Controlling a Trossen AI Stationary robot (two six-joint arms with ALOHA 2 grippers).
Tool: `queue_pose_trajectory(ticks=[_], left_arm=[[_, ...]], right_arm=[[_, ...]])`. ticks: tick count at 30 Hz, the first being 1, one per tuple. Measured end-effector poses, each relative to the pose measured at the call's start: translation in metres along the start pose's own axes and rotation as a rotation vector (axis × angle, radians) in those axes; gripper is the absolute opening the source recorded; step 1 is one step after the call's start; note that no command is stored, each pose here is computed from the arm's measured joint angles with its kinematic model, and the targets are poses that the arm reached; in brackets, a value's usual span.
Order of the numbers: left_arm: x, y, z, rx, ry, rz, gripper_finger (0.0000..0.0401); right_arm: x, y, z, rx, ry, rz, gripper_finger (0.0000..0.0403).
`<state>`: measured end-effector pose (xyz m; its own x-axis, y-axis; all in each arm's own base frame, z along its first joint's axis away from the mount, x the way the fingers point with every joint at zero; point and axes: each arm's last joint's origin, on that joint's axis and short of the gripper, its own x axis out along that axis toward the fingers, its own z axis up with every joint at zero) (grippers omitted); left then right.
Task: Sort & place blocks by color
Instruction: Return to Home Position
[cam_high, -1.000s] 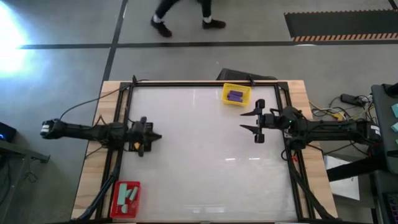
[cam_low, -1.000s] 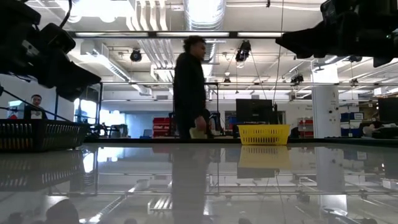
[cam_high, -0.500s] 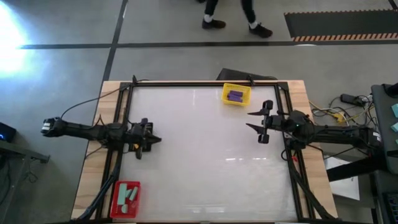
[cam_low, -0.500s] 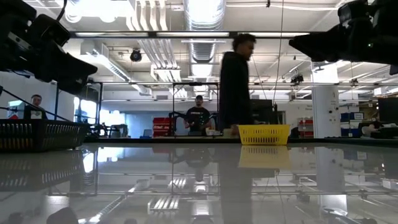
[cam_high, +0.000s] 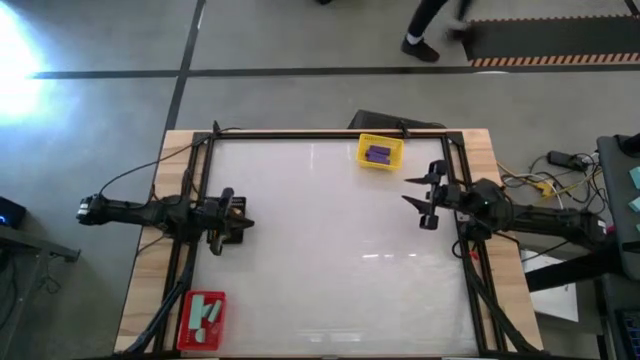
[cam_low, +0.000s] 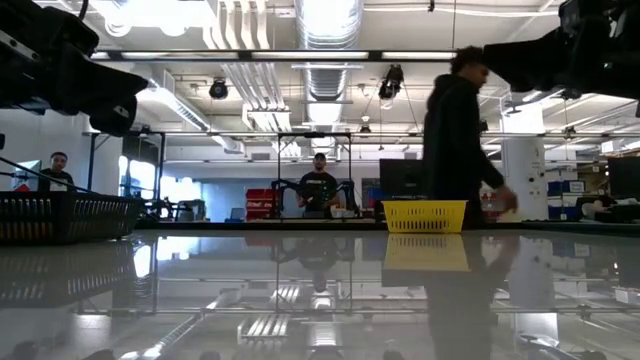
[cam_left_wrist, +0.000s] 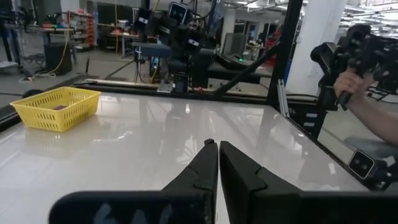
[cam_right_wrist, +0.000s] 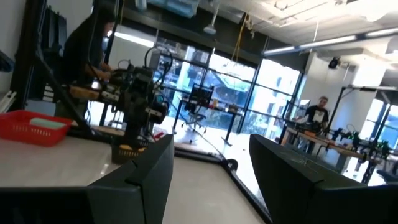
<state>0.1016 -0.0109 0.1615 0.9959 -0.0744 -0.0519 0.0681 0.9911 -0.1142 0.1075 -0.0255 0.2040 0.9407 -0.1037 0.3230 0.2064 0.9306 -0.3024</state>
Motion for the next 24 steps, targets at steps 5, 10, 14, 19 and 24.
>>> queue_pose_trajectory(ticks=[5, 10, 14, 19, 24], left_arm=[[0.0009, 0.0001, -0.0008, -0.004, 0.01, 0.003, 0.0], [0.0021, 0.0004, -0.0018, -0.005, 0.021, 0.012, 0.0], [0.0031, 0.0004, -0.0027, -0.004, 0.032, 0.013, 0.0], [0.0043, 0.0006, -0.0042, -0.004, 0.049, 0.015, 0.0], [0.0054, 0.0007, -0.0059, -0.003, 0.069, 0.017, 0.0]], right_arm=[[-0.0017, 0.0, 0.0009, -0.008, -0.003, -0.002, 0.02], [-0.0014, 0.0002, 0.0005, 0.009, 0.0, 0.0, 0.02], [-0.0014, 0.0001, 0.0007, 0.031, -0.002, -0.001, 0.0201], [-0.001, 0.0002, 0.0, -0.096, 0.004, 0.001, 0.0201], [-0.001, 0.0002, -0.0002, -0.15, 0.005, 0.002, 0.0201]])
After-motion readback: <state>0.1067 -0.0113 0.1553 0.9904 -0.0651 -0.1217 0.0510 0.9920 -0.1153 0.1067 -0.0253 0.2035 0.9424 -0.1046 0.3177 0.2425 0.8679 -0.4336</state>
